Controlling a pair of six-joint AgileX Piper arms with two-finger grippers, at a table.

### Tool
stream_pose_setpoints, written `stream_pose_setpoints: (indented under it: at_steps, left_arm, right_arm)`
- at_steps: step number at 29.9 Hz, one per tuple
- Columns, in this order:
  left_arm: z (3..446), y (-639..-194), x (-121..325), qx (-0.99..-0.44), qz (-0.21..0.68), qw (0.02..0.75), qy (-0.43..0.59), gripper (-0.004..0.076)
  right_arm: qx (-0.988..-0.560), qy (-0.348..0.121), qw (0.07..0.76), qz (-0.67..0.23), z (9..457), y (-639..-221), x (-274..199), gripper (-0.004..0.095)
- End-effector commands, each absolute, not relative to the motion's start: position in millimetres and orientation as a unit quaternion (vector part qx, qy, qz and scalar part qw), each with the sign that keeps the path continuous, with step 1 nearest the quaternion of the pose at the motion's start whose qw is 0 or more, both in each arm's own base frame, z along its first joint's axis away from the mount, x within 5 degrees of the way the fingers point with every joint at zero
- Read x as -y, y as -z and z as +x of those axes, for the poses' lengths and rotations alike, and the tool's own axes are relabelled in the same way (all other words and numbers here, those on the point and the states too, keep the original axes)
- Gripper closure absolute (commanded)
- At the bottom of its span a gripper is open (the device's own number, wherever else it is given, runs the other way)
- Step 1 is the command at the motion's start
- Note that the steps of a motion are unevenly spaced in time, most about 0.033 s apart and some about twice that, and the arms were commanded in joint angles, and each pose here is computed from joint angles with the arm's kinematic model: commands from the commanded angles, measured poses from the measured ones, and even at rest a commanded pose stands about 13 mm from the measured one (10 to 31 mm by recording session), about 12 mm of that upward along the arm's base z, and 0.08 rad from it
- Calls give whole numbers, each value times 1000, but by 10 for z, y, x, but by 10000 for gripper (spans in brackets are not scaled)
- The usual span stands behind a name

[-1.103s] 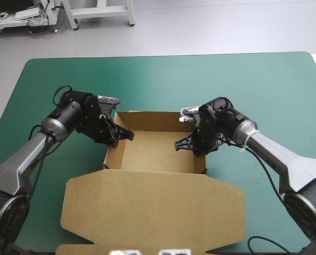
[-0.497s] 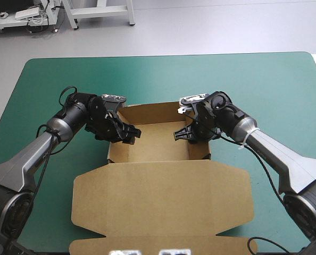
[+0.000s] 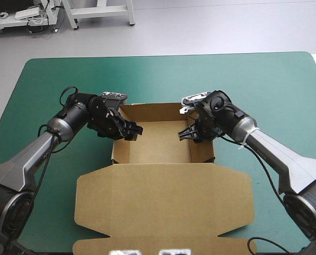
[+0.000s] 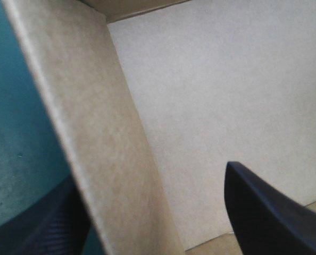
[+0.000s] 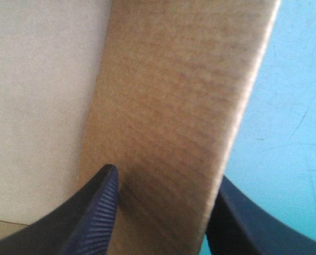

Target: Fold the box

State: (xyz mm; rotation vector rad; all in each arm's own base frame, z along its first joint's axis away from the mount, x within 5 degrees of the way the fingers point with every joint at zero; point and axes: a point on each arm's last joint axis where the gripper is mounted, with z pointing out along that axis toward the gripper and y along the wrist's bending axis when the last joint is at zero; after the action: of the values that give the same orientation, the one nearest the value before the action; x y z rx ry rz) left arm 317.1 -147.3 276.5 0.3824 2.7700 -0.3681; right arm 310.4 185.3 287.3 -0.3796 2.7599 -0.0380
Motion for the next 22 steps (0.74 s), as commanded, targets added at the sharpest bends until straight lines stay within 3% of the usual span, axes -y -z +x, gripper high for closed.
stream_pose_setpoints:
  at_steps: [1, 8, 16, 19, 22]
  left_arm:
    - [3151, -2995, 1475, -959, 137, 205, 137, 226]
    - [3203, -3182, 1496, -951, 138, 236, 145, 227]
    - [3234, -3450, 1480, -944, 151, 260, 132, 227]
    - [3222, -3616, 1441, -946, 160, 261, 111, 230]
    - [3189, -3833, 1377, -945, 183, 261, 77, 266]
  right_arm:
    - [-962, 16, 232, -140, 3088, -3165, -1793, 453]
    - [-956, 6, 259, -141, 3128, -3252, -1818, 453]
    - [-940, -13, 314, -133, 3182, -3686, -1841, 453]
    - [-934, 2, 334, -128, 3182, -3899, -1796, 453]
    - [-921, 51, 354, -157, 3169, -4128, -1702, 467]
